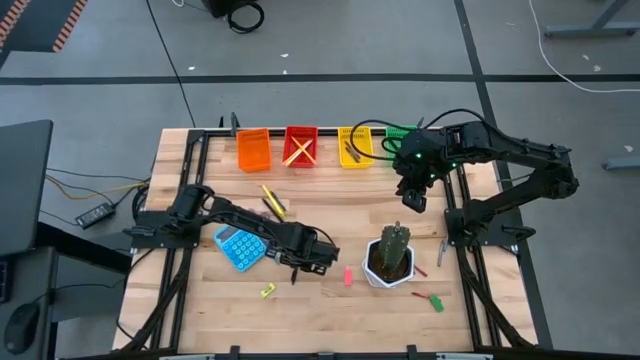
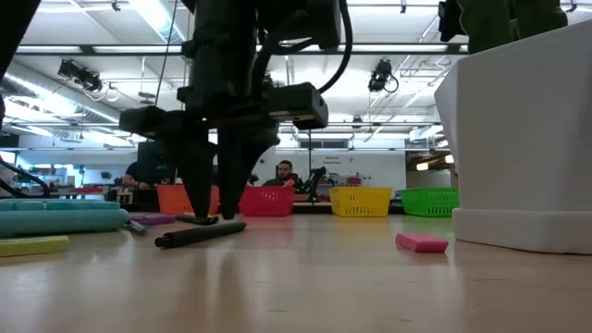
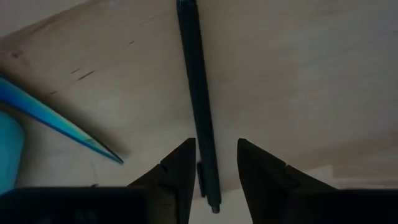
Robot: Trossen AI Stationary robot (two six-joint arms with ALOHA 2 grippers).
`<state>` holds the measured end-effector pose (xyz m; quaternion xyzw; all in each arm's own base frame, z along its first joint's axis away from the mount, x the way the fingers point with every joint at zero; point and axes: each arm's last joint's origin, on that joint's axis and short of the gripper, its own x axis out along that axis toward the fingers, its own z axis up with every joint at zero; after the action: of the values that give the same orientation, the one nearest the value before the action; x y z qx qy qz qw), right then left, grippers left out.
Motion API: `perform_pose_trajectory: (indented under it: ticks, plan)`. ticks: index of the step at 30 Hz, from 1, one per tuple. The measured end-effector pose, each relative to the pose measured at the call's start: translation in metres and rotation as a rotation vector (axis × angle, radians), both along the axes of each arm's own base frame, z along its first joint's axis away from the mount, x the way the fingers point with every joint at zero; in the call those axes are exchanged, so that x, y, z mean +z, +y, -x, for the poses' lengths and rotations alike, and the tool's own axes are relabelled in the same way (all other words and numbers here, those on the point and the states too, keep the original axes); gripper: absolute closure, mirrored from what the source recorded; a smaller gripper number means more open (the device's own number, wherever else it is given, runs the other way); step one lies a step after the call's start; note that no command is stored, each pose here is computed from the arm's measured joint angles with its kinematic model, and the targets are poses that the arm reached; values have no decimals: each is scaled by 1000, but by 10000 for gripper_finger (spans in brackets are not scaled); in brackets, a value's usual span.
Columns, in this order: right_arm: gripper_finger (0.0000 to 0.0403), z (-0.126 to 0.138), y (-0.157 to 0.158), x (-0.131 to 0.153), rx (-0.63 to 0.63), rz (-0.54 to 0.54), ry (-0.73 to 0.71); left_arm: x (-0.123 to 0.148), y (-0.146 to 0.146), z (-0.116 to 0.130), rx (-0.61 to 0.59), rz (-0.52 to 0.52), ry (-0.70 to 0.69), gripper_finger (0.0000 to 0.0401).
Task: Sort crayons/erasers/pens/pencils in bins
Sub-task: Put the bottom black pen into the green bin
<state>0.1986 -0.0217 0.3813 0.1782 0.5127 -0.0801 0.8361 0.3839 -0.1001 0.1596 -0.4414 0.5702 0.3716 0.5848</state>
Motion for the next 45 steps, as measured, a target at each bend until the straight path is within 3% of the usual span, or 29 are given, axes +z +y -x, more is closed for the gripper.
perform_pose_trajectory:
  ticks: [21, 45]
  plan:
    - [295, 0, 1, 0, -3, -4, 5, -13, -1, -4, 2, 27, -35, 355]
    - [295, 0, 1, 0, 43, 20, 2, -14, 1, -5, -8, 33, -37, 345]
